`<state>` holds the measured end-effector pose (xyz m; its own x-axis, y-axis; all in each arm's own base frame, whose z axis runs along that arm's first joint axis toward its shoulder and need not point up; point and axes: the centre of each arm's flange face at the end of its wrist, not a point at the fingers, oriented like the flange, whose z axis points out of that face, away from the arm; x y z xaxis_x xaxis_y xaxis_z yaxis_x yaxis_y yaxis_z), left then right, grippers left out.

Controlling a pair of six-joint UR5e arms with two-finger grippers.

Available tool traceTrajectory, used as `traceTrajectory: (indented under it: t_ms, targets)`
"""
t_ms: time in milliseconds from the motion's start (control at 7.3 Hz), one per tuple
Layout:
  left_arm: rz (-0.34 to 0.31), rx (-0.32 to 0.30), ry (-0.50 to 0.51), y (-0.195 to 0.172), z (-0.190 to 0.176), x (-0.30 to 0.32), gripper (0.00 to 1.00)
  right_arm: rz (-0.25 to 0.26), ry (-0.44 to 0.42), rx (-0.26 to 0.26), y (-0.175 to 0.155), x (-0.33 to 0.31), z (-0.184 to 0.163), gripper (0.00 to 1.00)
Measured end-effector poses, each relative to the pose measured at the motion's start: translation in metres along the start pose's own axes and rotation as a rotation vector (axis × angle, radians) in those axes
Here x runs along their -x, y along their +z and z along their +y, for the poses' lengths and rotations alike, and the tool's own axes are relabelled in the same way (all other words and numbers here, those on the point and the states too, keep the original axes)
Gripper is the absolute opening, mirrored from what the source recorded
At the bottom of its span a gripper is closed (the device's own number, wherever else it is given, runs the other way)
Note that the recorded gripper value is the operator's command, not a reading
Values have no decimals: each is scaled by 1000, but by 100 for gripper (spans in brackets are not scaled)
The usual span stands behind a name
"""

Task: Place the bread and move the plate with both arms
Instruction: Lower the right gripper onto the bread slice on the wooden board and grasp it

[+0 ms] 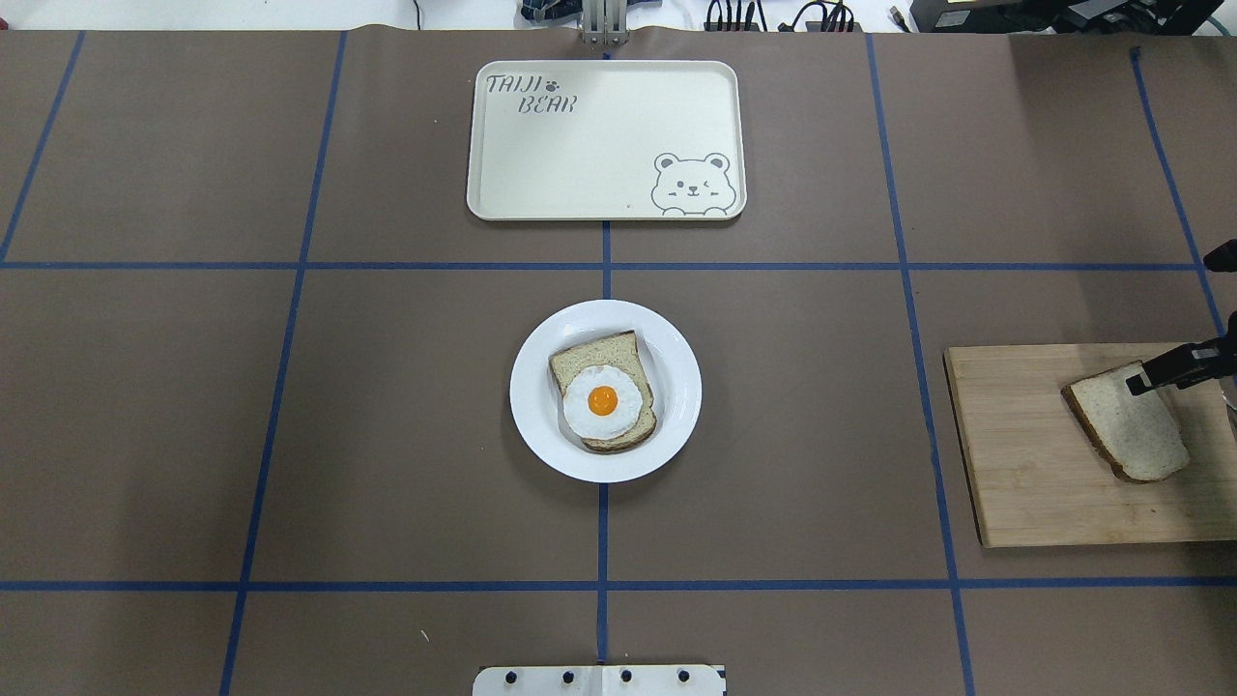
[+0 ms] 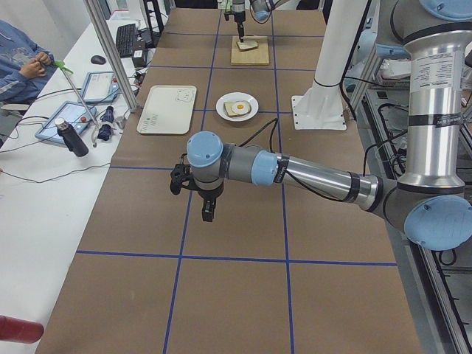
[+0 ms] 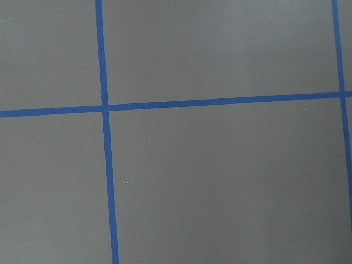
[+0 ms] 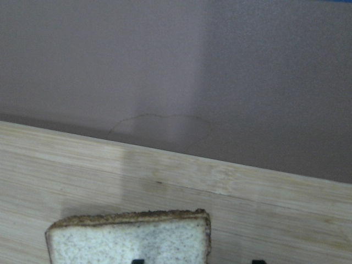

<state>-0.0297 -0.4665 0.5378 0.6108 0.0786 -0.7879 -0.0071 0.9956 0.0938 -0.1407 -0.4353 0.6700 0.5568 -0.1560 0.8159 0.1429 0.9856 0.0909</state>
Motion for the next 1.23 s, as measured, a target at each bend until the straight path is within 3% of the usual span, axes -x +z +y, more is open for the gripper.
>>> traceTrajectory:
  t_ms: [137,274,411,821,1232]
  targets:
    - [1,0,0,0,0,0,99,1,3,3,2,-1,-1,39]
    - [1,0,-1,0,0,0,99,4,8,8,5,-4,-1,16]
    - [1,1,-1,0,0,0,99,4,9,10,6,-5,-2,0]
    - [2,2,-4,1,0,1,99,1,8,9,5,-5,-2,0]
    - [3,3,-4,1,0,1,99,-34,-23,-21,-14,19,-8,0]
